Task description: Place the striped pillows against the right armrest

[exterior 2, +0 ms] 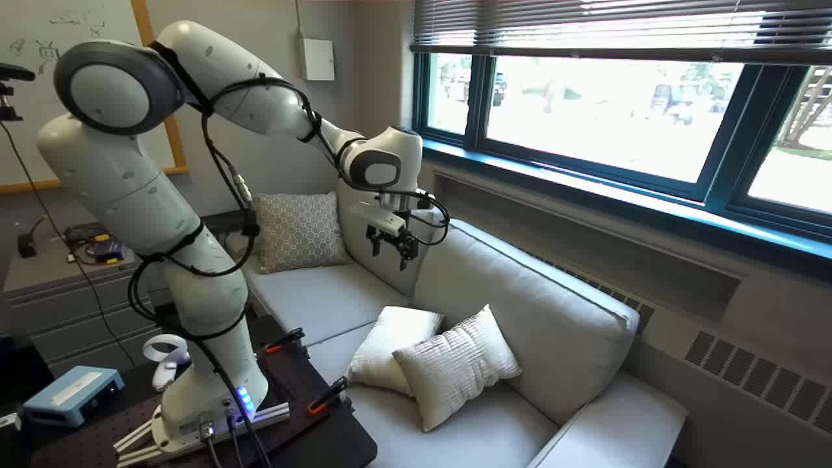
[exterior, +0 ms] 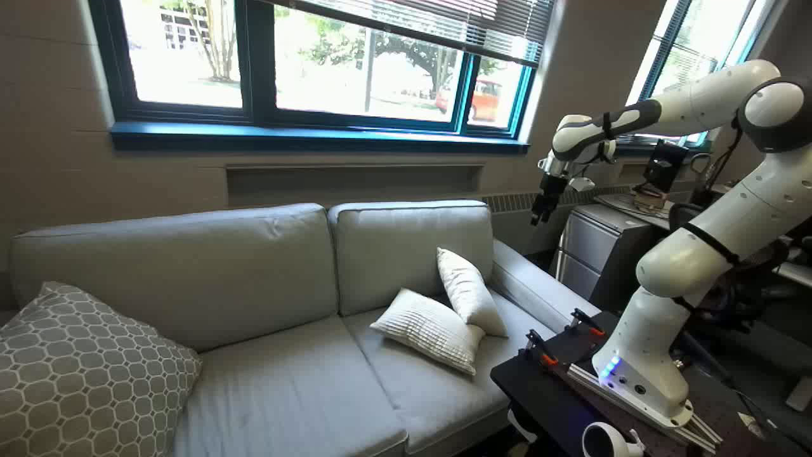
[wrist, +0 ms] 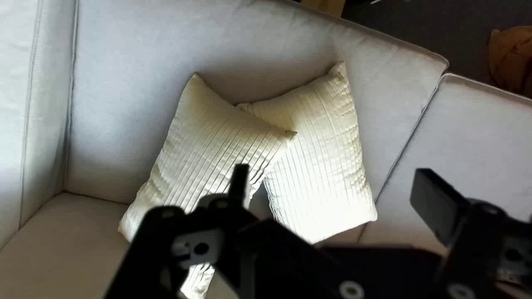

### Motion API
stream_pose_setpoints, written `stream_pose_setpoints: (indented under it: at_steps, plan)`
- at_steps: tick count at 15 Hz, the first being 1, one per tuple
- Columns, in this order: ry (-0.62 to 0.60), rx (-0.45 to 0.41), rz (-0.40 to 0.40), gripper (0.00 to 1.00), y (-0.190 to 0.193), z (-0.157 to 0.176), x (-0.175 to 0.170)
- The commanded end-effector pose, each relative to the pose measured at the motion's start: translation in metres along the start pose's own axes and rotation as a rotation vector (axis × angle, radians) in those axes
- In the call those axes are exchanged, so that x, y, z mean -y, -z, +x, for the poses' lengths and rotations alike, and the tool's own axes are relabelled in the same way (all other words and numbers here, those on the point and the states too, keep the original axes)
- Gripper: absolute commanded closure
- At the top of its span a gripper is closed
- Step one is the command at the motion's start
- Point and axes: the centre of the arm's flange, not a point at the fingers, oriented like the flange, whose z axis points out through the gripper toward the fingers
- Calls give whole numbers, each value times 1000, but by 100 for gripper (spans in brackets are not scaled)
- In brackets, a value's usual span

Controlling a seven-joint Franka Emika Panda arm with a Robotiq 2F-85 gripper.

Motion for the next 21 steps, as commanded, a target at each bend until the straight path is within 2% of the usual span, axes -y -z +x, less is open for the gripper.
stream_pose_setpoints:
  at_steps: [1,17,21]
  plan:
    - [0,0,0,0,0,0,0]
    - [0,0,0,0,0,0,0]
    - [-23,-10,11,0,-1,22,0]
